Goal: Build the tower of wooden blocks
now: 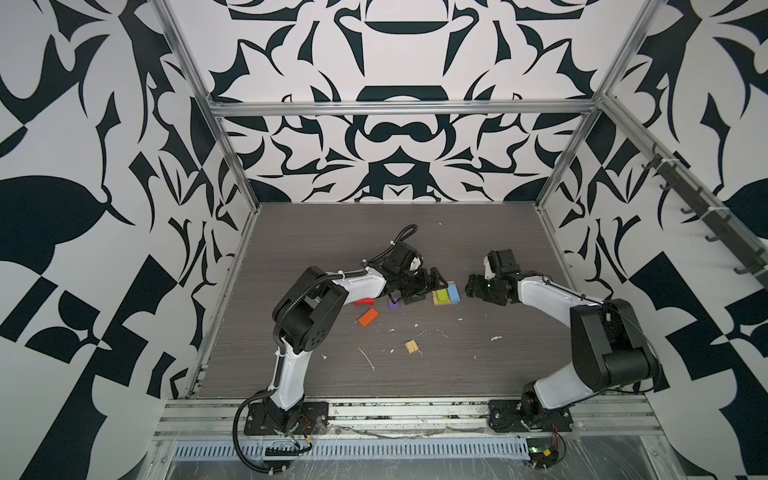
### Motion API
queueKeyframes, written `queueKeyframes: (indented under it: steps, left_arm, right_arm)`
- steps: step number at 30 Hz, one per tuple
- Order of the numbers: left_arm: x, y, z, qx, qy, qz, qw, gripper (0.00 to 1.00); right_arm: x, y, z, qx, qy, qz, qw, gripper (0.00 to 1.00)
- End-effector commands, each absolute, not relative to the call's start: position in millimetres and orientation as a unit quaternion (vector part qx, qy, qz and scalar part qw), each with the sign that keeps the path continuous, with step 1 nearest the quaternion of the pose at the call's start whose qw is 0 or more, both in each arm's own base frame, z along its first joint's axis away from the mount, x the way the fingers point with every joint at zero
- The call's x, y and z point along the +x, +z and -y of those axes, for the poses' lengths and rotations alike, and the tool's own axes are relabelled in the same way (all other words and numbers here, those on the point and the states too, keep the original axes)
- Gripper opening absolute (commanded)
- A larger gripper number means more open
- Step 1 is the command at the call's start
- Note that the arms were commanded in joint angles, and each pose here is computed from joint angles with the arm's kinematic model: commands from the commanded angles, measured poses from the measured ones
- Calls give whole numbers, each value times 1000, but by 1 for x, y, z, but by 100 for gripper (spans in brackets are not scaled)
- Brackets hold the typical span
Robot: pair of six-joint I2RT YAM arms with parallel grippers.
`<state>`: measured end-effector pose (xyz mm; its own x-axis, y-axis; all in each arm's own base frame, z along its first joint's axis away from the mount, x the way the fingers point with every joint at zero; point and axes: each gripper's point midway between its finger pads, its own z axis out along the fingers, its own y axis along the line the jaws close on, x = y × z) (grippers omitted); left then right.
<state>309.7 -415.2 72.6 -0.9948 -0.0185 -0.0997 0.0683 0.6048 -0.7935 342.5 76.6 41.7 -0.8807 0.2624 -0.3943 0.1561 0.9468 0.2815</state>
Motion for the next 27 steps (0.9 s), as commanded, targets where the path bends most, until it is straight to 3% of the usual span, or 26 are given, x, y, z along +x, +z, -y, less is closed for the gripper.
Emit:
queueKeyframes:
  steps: [1, 27]
  left_arm:
    - [314, 79, 426, 18, -459, -887, 47, 98]
    - [314, 67, 429, 10, -456, -889, 39, 98]
  right_arm:
    - [346, 44, -87, 100, 148, -957, 227, 76]
    - [343, 33, -102, 86, 186, -957, 205, 75]
